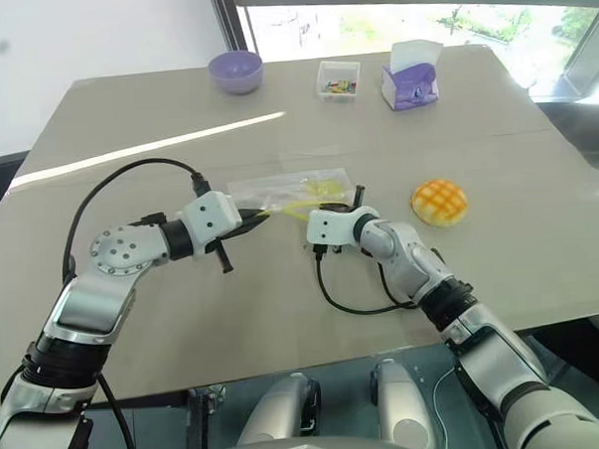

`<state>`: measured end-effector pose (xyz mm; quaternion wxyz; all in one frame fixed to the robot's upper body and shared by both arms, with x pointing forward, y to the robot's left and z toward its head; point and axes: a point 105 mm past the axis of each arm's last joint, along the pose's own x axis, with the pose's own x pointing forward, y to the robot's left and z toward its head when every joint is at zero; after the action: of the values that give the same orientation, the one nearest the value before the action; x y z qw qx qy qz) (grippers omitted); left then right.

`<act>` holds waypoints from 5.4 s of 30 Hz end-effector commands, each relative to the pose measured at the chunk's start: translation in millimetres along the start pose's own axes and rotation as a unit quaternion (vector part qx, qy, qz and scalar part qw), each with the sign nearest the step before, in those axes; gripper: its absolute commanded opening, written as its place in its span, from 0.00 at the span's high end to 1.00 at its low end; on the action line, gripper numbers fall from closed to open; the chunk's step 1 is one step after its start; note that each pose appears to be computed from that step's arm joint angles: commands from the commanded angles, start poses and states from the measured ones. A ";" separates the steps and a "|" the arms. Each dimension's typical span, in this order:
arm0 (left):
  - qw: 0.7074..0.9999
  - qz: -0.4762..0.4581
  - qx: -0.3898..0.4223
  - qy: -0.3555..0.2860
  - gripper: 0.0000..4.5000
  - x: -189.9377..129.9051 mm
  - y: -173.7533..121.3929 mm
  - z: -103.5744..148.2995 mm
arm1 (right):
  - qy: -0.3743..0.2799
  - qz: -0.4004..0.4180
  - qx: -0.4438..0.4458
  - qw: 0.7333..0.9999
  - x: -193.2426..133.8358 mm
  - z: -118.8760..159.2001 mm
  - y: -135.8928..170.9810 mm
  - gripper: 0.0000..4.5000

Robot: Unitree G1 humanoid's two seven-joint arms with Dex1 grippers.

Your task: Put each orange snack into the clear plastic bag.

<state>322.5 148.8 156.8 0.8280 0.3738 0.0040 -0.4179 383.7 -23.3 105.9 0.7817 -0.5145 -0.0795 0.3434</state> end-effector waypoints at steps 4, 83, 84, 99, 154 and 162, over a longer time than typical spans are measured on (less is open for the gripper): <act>0.999 0.030 0.006 -0.009 1.00 -3.6 10.6 9.8 | 0.011 -0.017 -0.015 1.000 -5.6 -4.5 -14.1 0.32; 0.992 0.105 -0.059 0.033 1.00 14.2 45.0 7.6 | -0.079 0.000 0.274 0.958 -132.2 -4.7 -55.9 0.78; 0.992 0.105 -0.058 0.032 1.00 14.8 45.0 8.9 | -0.089 0.012 0.275 0.957 -130.9 1.1 -54.2 0.78; 0.997 0.077 -0.010 -0.010 1.00 15.8 26.9 28.2 | -0.119 0.054 0.262 0.956 -76.6 22.4 -50.4 0.78; 0.993 0.102 -0.055 -0.016 1.00 8.7 39.9 18.5 | -0.063 0.047 0.092 0.993 -91.8 0.1 -34.5 0.00; 0.992 0.104 -0.059 -0.026 1.00 7.1 44.5 26.4 | -0.027 0.071 0.082 0.994 -87.3 -15.1 -18.5 0.00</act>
<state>353.6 146.8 180.6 0.8894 0.3037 0.0032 -0.3416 333.1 -91.0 134.0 0.7910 -0.4406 -0.0333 0.4232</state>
